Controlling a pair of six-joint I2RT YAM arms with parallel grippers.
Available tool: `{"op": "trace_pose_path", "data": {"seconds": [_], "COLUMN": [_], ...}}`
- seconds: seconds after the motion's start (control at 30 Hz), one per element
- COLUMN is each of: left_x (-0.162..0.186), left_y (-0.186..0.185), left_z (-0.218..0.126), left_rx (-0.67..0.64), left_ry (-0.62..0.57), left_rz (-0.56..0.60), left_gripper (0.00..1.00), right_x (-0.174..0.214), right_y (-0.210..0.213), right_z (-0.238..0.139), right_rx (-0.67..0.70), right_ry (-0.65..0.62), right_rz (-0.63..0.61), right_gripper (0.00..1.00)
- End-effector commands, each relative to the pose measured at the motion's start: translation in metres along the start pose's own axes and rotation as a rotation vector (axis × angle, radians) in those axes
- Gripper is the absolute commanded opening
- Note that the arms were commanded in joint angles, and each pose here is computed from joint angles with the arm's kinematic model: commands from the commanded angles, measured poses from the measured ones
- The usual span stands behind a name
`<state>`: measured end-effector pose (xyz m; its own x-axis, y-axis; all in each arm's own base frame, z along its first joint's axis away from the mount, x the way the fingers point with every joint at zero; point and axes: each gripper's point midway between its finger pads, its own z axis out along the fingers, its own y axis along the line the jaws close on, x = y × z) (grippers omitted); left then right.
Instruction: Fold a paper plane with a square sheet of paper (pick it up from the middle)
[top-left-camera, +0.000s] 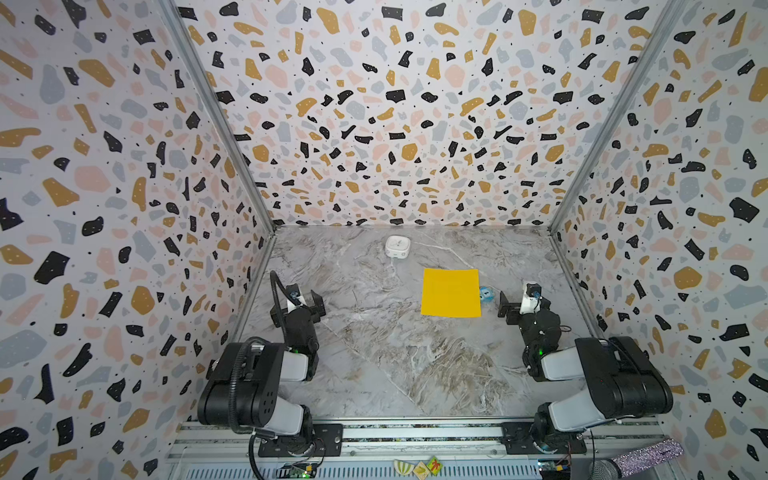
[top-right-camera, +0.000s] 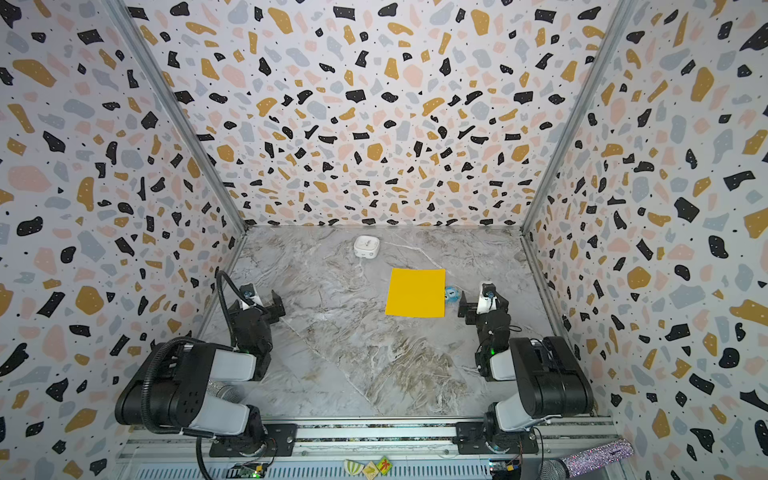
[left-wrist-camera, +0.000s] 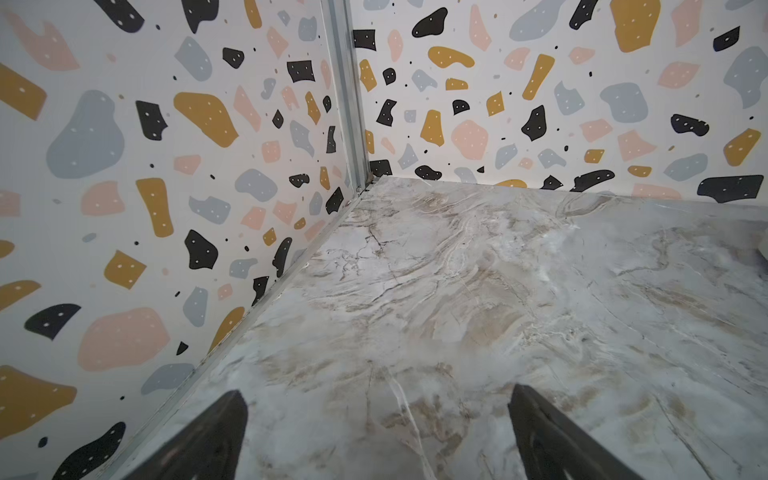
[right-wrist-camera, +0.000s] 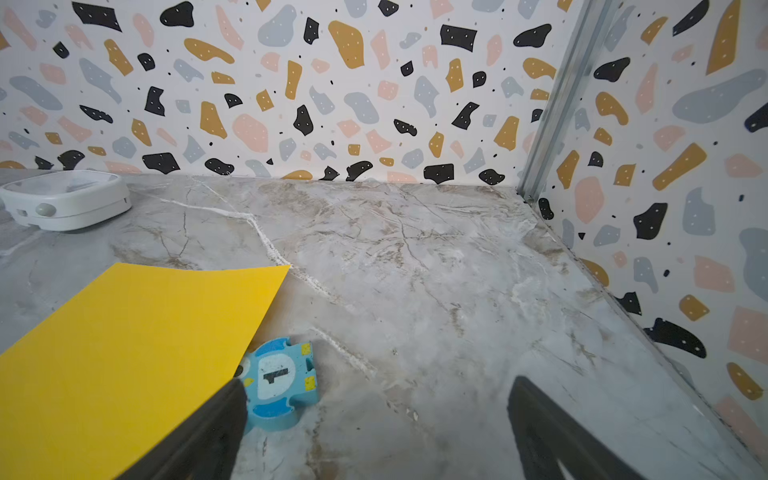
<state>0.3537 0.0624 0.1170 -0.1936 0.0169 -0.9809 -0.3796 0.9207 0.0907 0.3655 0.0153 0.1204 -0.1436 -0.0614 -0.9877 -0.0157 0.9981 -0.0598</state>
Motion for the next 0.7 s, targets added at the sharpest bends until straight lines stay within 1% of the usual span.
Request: {"op": "trace_pose_path", "data": {"seconds": [0.0,0.67], "left_x": [-0.0156,-0.0178], "left_y": [0.0006,0.0015], "left_z": [0.0026,0.0001], "left_rx": [-0.007,-0.006], "left_ry": [-0.050,-0.061], "left_rz": [-0.025,-0.031], "left_gripper": [1.00,1.00], "right_x": [-0.0051,-0.0057], "right_y": [-0.0005,-0.0006], "right_z": [0.0003,-0.0001], "right_rx": [0.007,-0.006], "right_ry": [-0.020,-0.024], "right_rz": [-0.003,0.008], "right_gripper": [0.99,0.99]}}
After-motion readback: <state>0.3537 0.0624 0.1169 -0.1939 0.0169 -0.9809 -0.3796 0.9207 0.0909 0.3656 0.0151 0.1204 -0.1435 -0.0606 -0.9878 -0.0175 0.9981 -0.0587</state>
